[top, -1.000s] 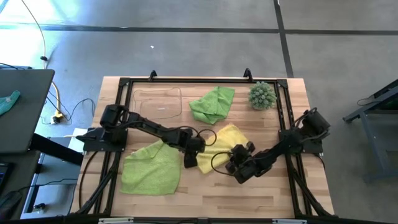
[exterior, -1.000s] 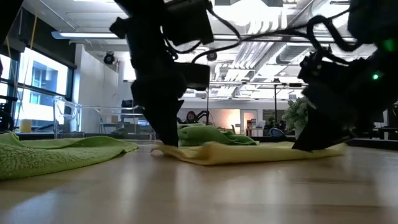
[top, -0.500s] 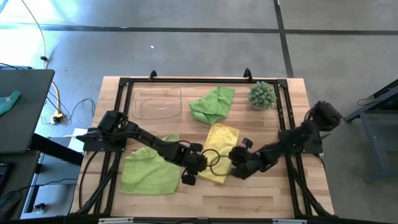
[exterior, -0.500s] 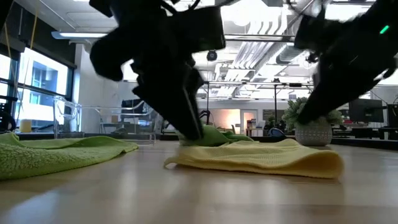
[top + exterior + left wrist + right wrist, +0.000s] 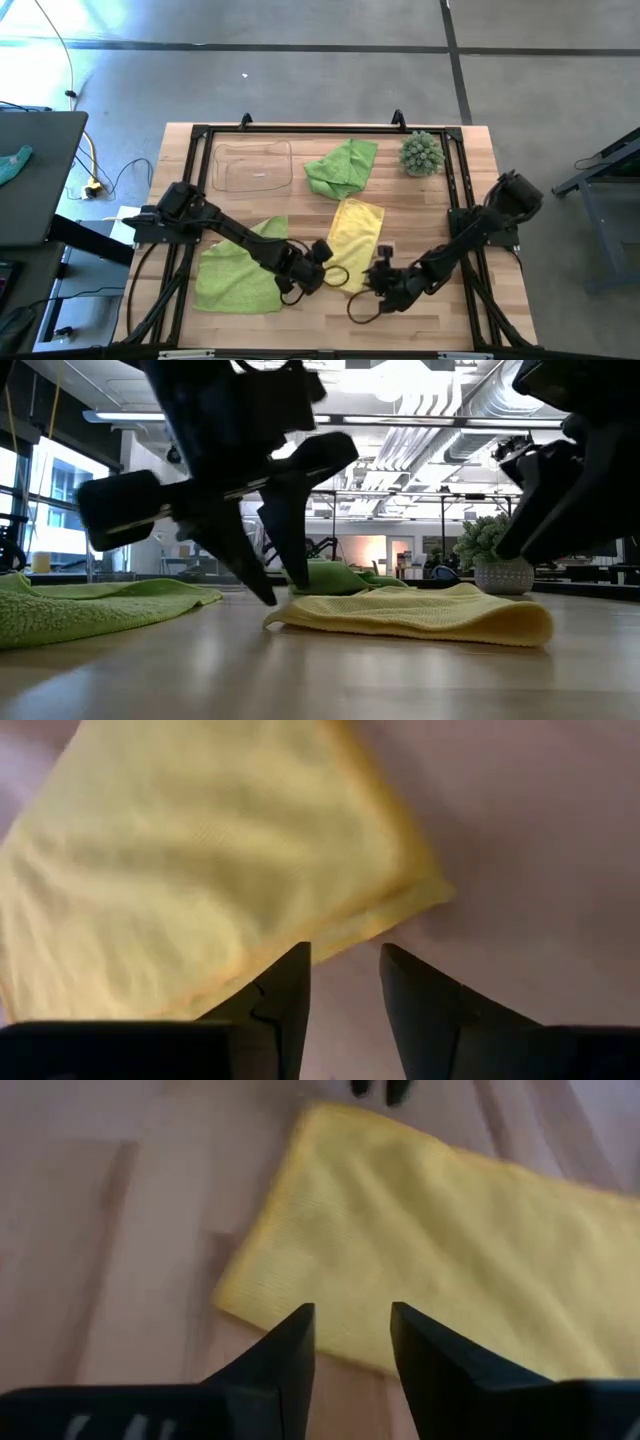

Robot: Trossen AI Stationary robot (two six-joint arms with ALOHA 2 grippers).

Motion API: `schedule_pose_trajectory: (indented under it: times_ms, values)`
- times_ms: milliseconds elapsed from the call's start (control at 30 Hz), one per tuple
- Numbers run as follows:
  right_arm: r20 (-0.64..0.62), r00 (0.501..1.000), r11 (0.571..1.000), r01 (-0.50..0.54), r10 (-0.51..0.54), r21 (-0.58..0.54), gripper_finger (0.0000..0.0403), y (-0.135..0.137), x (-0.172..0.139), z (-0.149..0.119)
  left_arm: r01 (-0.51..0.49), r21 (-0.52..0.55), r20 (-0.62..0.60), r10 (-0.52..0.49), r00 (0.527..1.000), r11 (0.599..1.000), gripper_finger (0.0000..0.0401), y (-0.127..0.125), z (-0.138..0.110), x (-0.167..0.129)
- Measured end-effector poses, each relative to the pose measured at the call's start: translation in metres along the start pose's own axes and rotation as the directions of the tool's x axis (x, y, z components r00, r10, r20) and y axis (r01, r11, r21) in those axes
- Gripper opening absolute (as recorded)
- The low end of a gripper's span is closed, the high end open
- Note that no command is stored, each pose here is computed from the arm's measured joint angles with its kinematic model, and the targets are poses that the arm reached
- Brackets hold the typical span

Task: Roll microfiber towels into tight, uniform cylinder then place into a basket
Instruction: Roll the yellow towel

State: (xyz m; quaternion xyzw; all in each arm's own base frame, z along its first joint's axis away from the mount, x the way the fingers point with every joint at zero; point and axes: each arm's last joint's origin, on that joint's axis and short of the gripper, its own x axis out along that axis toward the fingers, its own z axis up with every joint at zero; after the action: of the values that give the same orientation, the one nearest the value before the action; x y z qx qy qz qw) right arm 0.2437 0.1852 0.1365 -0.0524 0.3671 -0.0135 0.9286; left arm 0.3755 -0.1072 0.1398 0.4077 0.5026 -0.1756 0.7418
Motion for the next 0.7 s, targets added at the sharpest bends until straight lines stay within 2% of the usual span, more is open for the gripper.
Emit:
schedule_pose_trajectory:
  times_ms: [167,300,567,700]
  values:
    - [0.035,0.999,0.994,-0.023,0.027,-0.103,0.0174,0.006,0.012,-0.001,0.005,0.141,0.009,-0.006,1.000,0.990,0.0123,-0.009,0.006,0.002]
    - [0.064,0.995,0.990,-0.072,0.081,-0.122,0.0192,0.012,0.011,0.001,-0.024,0.175,0.035,0.018,0.999,0.984,0.0134,-0.009,0.010,0.001]
    - [0.090,0.988,0.969,-0.106,0.129,-0.223,0.0186,0.031,0.001,0.010,-0.010,0.235,0.051,-0.002,0.999,0.972,0.0140,-0.012,0.012,0.011]
    - [0.041,0.992,0.961,-0.106,0.120,-0.255,0.0177,0.037,-0.002,0.010,-0.033,0.263,0.038,0.024,0.999,0.964,0.0140,-0.017,0.015,0.018]
